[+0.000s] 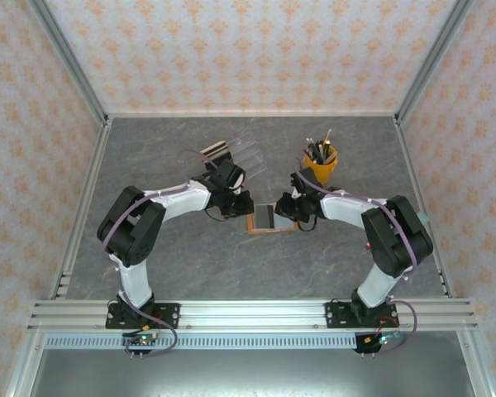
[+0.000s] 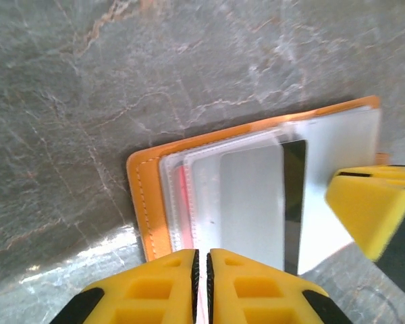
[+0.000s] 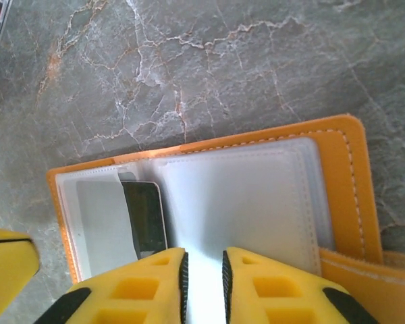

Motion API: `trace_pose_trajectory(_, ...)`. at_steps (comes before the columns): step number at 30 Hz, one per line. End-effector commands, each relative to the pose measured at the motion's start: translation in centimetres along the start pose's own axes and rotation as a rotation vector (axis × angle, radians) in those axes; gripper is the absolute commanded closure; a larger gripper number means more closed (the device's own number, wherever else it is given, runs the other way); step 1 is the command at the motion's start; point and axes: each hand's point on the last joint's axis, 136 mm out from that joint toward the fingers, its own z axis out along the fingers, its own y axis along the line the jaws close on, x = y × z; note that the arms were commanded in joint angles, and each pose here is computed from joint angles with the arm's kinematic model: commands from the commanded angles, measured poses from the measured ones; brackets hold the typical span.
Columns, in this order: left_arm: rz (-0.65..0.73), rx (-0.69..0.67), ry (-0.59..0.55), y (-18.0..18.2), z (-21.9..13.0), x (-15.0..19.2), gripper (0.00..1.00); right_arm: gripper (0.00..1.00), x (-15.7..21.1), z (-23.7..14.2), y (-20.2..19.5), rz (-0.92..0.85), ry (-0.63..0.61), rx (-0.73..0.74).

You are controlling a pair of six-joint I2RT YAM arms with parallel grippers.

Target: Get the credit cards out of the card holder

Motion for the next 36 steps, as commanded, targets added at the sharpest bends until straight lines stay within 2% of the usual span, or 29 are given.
trace_pose_trajectory(1,-0.011,0.02,-0.043,-0.4,-1.3,-0.6,0.88,0.71,0.6,-0.4,0.2,0.006,0.026,-0.026)
trace_pose_trajectory(9,-0.016,0.084,0.021,-1.7,0.6,0.1,0.94,0.69,1.1,0.3,1.3,0.002,0.083,-0.088)
trace_pose_trajectory(15,-0.033,0.027,0.041,-0.7,1.7,0.2,0.97,0.71,1.2,1.1,1.2,0.008,0.107,-0.087)
trace_pose_trajectory(18,-0.058,-0.011,0.088,0.7,3.2,1.1,0.97,0.72,1.3,1.5,1.4,0.009,0.118,-0.099)
trace_pose_trajectory(22,-0.068,-0.076,0.109,2.3,3.5,1.8,0.99,0.74,1.3,1.6,1.8,0.005,0.123,-0.122)
trace_pose_trajectory(29,-0.062,-0.14,0.124,3.8,3.5,2.4,1.0,0.78,0.4,1.0,1.7,0.004,0.076,-0.098)
trace_pose_trajectory(34,-0.06,-0.185,0.118,4.6,3.3,2.4,1.0,0.78,-1.0,-1.3,0.2,-0.005,-0.038,0.016)
trace_pose_trajectory(36,-0.06,-0.187,0.119,4.7,3.4,2.4,1.0,0.76,-1.3,-2.1,0.4,-0.027,-0.061,0.015)
